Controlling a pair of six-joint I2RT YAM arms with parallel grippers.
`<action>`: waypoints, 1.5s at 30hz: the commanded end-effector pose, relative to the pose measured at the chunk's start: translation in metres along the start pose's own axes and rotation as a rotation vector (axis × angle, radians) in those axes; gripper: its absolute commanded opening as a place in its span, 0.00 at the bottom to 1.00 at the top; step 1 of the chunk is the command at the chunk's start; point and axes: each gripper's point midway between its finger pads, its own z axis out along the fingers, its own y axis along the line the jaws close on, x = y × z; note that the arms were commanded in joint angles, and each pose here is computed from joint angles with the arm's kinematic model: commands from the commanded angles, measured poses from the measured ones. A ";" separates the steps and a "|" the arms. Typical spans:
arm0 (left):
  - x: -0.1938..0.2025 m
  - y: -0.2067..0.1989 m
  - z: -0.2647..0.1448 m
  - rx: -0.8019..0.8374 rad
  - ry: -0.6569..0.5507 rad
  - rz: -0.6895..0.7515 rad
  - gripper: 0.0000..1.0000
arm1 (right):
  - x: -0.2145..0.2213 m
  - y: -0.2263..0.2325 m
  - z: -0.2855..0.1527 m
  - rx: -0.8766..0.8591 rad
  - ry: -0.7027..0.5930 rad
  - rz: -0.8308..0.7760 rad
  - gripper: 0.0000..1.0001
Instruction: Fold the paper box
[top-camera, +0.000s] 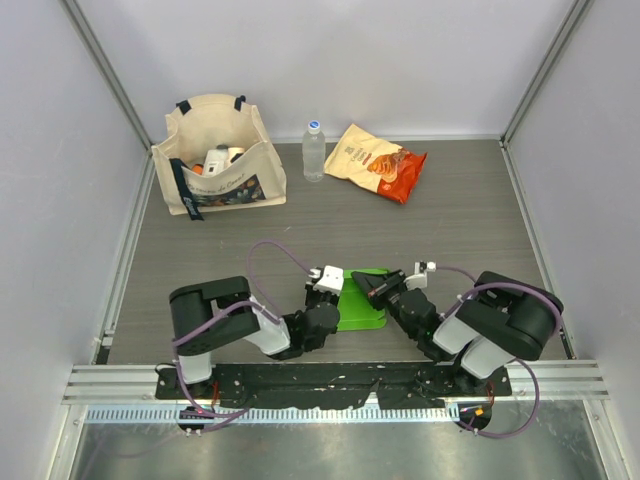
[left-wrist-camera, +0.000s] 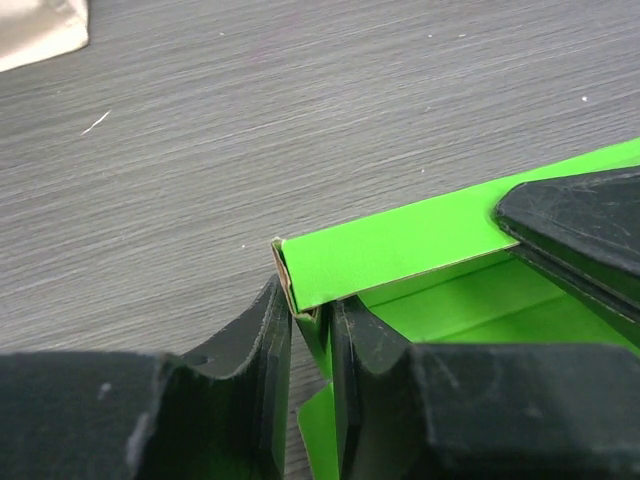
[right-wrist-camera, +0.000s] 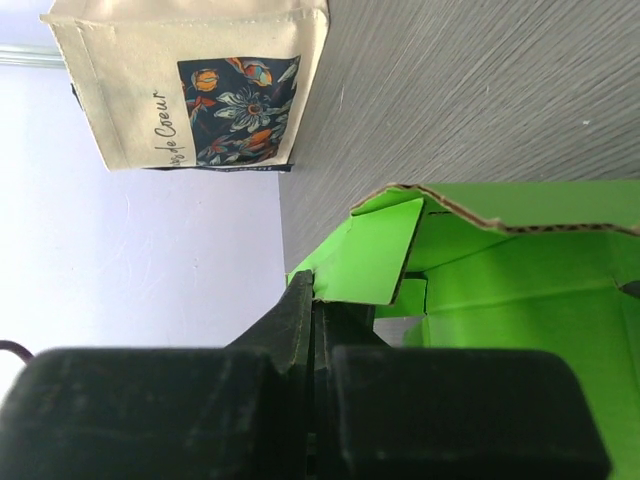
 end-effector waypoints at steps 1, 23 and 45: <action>0.028 0.018 -0.001 -0.080 0.037 0.111 0.00 | 0.022 -0.001 -0.015 -0.025 0.086 0.008 0.01; -0.001 0.036 -0.058 0.326 0.097 -0.142 0.48 | 0.023 -0.001 -0.011 -0.050 0.089 0.055 0.01; -0.010 0.013 -0.022 0.329 0.062 -0.063 0.45 | 0.027 0.000 -0.007 -0.039 0.101 0.067 0.01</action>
